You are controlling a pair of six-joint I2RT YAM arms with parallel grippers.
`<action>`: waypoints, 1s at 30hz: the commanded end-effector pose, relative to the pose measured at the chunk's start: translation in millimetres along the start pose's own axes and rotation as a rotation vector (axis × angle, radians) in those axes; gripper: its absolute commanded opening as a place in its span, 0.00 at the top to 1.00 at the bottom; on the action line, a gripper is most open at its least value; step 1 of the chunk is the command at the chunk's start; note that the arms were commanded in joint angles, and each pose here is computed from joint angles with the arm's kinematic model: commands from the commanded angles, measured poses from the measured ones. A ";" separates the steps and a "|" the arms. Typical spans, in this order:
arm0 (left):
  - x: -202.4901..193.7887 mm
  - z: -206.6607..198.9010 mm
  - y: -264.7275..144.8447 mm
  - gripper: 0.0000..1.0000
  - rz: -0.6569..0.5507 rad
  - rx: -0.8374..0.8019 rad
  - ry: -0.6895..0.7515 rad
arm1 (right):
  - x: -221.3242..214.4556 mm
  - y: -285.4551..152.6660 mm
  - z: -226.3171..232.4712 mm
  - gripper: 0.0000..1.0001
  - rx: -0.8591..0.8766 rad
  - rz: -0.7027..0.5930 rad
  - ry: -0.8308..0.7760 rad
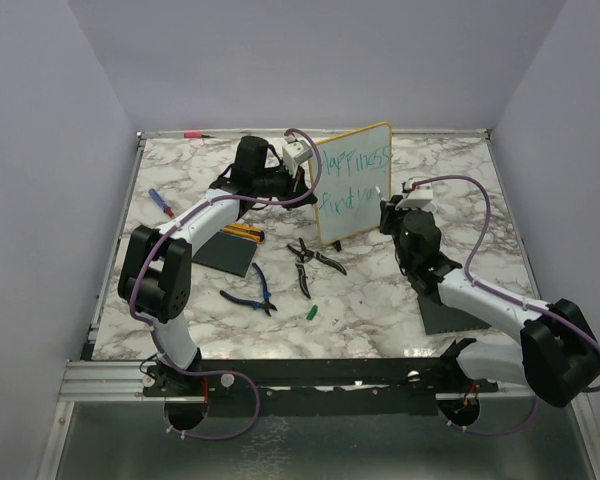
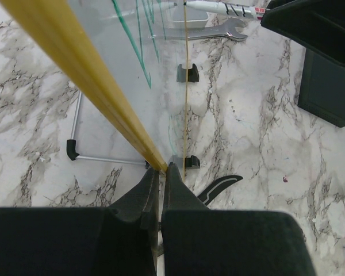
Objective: Write a sentence on the whiteboard
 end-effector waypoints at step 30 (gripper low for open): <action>-4.1 -0.5 -1.7 1.00 0.015 0.010 0.038 | -31.1 11.5 -4.1 0.99 -0.065 0.100 -0.019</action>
Point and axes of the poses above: each gripper's point midway between its finger pads, its own y axis out along the fingers, its own z axis along the line the jaws close on, x = y × z, the point moved 6 cm from there along -y, back along the fingers, and after that the axes turned 15 degrees about -y, right-handed, at the moved point
